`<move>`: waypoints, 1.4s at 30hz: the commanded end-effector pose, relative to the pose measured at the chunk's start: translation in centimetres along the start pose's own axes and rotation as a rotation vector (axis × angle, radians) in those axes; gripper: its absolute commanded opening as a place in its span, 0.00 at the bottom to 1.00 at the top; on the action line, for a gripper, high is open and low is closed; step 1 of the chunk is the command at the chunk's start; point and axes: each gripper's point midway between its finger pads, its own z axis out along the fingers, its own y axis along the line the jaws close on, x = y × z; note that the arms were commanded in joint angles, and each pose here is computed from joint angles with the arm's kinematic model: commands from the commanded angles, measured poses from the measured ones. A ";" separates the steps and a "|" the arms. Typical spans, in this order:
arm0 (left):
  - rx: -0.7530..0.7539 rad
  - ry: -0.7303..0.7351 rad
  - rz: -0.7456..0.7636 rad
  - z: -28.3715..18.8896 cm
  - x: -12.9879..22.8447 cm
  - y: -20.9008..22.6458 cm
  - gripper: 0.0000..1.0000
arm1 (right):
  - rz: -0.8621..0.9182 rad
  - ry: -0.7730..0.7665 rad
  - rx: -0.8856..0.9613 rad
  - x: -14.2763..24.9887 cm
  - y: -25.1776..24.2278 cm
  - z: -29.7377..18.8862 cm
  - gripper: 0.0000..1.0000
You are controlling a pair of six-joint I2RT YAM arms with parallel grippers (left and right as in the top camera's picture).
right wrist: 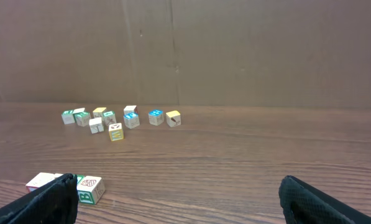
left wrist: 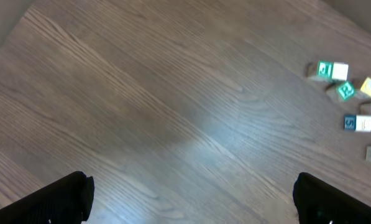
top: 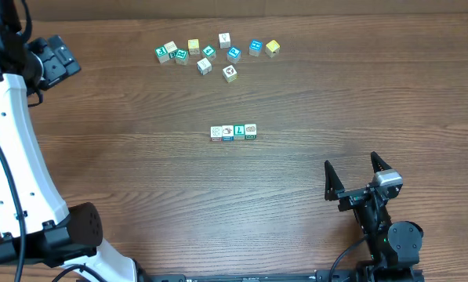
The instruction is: Form a horizontal line
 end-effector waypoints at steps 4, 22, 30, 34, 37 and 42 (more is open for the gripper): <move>0.045 -0.056 0.035 -0.5 -0.7 -2.2 1.00 | 0.003 -0.003 0.013 0.2 -0.3 0.0 1.00; 0.238 -0.165 0.110 -1.0 -2.1 -7.5 1.00 | 0.003 -0.003 0.013 0.2 -0.3 0.0 1.00; 0.288 -0.224 0.104 1.8 0.1 -7.6 1.00 | 0.003 -0.003 0.013 0.2 -0.3 0.0 1.00; 0.299 -0.261 0.122 4.0 1.8 -7.2 0.99 | 0.003 -0.003 0.013 0.2 -0.3 0.0 1.00; 0.304 -0.279 0.127 5.6 3.2 -6.9 1.00 | 0.003 -0.003 0.013 0.2 -0.3 0.0 1.00; 0.324 -0.304 0.123 8.1 5.2 -6.6 1.00 | 0.003 -0.003 0.013 0.2 -0.3 0.0 1.00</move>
